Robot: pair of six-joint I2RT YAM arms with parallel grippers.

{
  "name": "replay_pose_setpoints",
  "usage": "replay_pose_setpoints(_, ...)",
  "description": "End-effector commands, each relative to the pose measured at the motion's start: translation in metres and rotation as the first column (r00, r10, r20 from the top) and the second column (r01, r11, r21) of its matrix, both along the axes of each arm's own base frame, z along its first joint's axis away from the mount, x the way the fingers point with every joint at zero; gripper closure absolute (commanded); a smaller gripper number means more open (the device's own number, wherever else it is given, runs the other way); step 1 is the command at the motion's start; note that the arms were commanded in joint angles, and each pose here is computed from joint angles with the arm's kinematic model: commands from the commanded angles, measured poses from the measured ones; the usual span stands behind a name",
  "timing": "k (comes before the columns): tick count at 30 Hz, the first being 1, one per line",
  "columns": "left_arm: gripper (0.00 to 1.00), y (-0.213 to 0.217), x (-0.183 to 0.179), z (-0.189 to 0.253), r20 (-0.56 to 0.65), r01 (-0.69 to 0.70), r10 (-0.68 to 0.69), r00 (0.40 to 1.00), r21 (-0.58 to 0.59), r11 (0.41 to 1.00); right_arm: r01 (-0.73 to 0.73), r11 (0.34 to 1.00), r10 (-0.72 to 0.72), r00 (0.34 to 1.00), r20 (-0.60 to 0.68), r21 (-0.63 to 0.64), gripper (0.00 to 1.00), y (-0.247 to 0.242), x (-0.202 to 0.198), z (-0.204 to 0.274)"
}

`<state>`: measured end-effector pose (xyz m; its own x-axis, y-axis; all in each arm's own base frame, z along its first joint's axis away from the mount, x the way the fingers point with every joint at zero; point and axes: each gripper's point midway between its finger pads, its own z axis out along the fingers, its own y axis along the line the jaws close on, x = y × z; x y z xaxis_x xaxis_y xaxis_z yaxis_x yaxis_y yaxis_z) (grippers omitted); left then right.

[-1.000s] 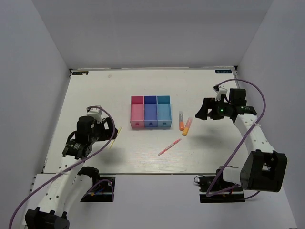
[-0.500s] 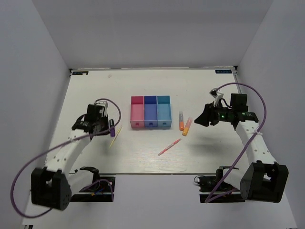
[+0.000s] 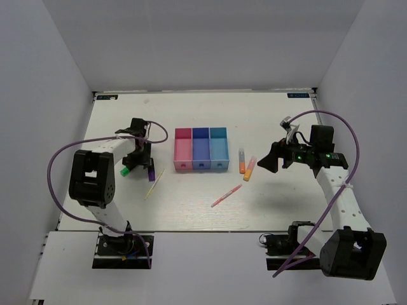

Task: Sort the stationery into containers
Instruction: Pick up the pen from the center of the board.

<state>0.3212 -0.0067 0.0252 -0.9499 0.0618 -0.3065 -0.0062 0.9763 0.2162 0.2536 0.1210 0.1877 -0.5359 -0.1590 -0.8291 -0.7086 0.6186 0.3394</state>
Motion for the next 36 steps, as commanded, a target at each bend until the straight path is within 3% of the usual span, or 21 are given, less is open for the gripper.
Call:
replay_pose_setpoints(1, 0.31, 0.019, 0.028, 0.016, 0.055, 0.010, -0.012, 0.998, 0.045, 0.999, -0.033, 0.999, 0.033, 0.999, 0.032, 0.011, 0.11, 0.003, -0.005, 0.010)
replay_pose_setpoints(9, 0.31, 0.027, 0.040, 0.004, -0.001, 0.073, -0.073, 0.997, 0.074, 0.995, -0.020, 1.000, 0.021, 0.999, 0.036, -0.007, 0.11, 0.000, -0.003, 0.008)
replay_pose_setpoints(17, 0.28, 0.024, 0.056, 0.015, 0.044, 0.174, -0.177, 0.983, 0.069, 0.982, -0.008, 1.000, 0.008, 0.999, 0.032, -0.017, 0.11, -0.002, -0.002, 0.006)
replay_pose_setpoints(26, 0.27, 0.020, 0.048, -0.011, -0.085, 0.180, -0.180, 0.980, -0.007, 0.984, 0.008, 1.000, -0.008, 0.999, 0.038, -0.014, 0.11, -0.005, -0.001, 0.009)
replay_pose_setpoints(31, 0.38, 0.012, 0.039, -0.020, -0.107, 0.136, -0.150, 0.983, -0.124, 0.983, 0.016, 1.000, -0.015, 0.999, 0.050, -0.013, 0.11, -0.007, -0.001, 0.011)
replay_pose_setpoints(33, 0.53, 0.009, 0.033, -0.021, -0.133, 0.116, -0.138, 0.981, -0.162, 0.980, 0.016, 1.000, -0.015, 0.999, 0.049, -0.007, 0.11, -0.007, -0.002, 0.012)
replay_pose_setpoints(36, 0.61, 0.007, 0.019, -0.027, -0.169, 0.095, -0.128, 0.977, -0.192, 0.977, 0.014, 1.000, -0.014, 0.998, 0.056, -0.004, 0.11, -0.006, -0.003, 0.014)
